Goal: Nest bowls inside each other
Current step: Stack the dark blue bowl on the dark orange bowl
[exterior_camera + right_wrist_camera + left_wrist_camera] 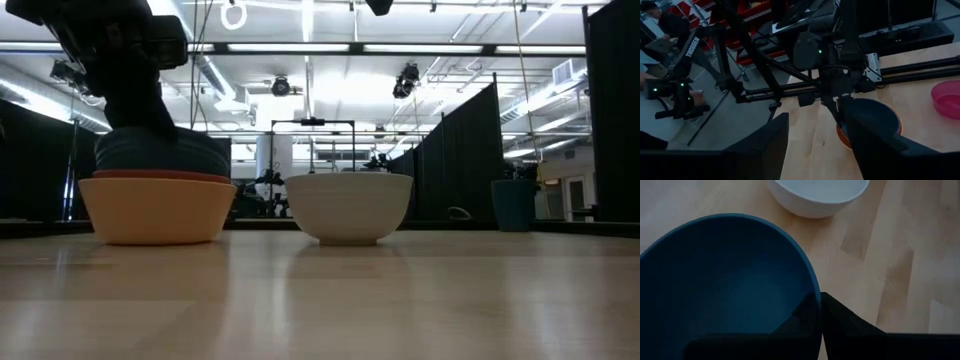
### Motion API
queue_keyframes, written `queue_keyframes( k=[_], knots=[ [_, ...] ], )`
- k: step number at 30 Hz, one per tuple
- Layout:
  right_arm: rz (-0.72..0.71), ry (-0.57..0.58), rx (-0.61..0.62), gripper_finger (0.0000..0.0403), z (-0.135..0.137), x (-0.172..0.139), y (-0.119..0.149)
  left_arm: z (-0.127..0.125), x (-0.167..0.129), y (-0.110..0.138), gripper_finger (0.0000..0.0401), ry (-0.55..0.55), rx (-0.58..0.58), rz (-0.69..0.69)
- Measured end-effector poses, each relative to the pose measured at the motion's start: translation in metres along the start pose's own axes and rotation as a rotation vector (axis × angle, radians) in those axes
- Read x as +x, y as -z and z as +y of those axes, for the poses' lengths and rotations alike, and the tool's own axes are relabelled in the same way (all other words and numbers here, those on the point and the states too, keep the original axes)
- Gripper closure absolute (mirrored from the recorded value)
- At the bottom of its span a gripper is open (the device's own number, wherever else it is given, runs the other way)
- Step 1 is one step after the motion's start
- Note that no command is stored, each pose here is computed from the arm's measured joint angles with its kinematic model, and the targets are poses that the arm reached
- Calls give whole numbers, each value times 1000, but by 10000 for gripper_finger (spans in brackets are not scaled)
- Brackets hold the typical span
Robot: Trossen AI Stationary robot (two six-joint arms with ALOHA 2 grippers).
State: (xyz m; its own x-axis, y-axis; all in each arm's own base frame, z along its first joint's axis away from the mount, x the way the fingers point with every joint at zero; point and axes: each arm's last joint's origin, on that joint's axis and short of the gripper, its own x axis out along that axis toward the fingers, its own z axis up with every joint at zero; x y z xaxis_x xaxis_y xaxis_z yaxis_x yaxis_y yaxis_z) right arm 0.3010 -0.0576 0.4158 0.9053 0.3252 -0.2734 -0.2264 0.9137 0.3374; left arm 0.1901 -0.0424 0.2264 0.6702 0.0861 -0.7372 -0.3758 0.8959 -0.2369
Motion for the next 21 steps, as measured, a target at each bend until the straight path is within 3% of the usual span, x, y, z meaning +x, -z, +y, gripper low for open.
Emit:
queue_keyframes(
  k=[13, 21],
  knots=[
    [-5, 15, 3, 218, -4, -2, -1, -4, -11, -3, 401, -70, 57, 2],
    [-4, 14, 4, 227, -4, -2, -1, -10, -1, 1, 401, -97, 91, 25]
  ],
)
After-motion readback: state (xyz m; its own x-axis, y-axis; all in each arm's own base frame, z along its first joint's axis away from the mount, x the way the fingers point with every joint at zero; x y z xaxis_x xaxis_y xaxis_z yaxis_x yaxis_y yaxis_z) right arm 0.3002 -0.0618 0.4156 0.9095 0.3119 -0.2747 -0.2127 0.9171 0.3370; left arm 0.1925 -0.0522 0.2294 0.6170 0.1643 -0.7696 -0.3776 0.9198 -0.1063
